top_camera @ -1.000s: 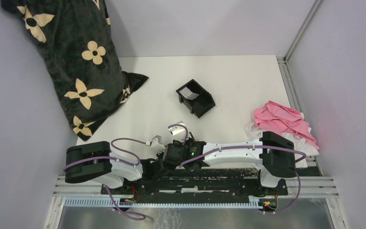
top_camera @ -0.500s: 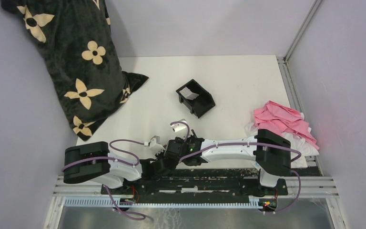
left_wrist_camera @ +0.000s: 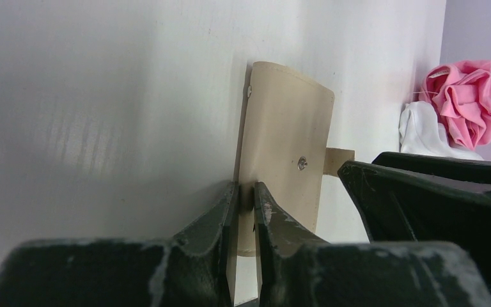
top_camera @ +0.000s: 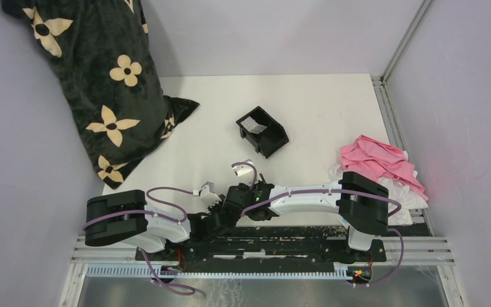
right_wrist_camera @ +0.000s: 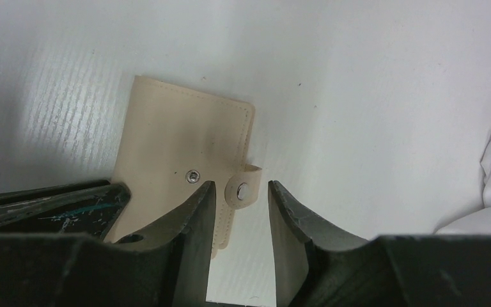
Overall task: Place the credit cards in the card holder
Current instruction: Close the card holder at the center of the board.
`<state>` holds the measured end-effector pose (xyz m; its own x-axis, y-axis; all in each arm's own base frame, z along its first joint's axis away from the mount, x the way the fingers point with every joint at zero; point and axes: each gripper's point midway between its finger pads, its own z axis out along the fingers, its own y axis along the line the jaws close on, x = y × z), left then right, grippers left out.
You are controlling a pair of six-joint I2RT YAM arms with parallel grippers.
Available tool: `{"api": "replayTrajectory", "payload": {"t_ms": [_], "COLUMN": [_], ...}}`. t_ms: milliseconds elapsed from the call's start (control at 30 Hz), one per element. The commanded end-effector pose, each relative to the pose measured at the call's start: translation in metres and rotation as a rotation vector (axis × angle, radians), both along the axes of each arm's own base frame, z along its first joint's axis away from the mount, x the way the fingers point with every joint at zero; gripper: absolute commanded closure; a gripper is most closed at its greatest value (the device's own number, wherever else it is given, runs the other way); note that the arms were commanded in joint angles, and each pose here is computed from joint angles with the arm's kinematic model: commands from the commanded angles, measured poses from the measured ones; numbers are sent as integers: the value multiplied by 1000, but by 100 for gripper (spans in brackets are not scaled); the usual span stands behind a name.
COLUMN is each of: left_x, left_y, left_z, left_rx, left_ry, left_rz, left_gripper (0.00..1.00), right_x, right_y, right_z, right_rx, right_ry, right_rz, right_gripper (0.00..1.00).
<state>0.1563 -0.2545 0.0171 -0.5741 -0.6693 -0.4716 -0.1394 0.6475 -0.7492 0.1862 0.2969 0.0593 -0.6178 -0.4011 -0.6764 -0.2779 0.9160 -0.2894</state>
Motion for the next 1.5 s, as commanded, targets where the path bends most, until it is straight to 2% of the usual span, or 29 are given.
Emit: {"api": "replayTrajectory", "payload": {"t_ms": [0,200,667,1000,1467], "left_x": [2,2,2,2,2], "left_y": [19,18,17,15,12], "left_z": [-15,-14,-17,-16,-13], "left_rx": [82,80,87,84,76], "left_ry": [-1,-1,3,1,-6], "left_rz": [37,38,35,28,20], "left_gripper": [81,81,81,81,82], "right_x": [4,4,2,0,-2], "right_y": [0,0,7,21,24], "right_z": [-3,-5,-3,-9,-21], "right_rx": [10,12,49,95,76], "right_ry": [-10,-9,7,34,53], "right_rz": [-13,-14,6,27,30], "right_gripper": [59,64,87,89,89]}}
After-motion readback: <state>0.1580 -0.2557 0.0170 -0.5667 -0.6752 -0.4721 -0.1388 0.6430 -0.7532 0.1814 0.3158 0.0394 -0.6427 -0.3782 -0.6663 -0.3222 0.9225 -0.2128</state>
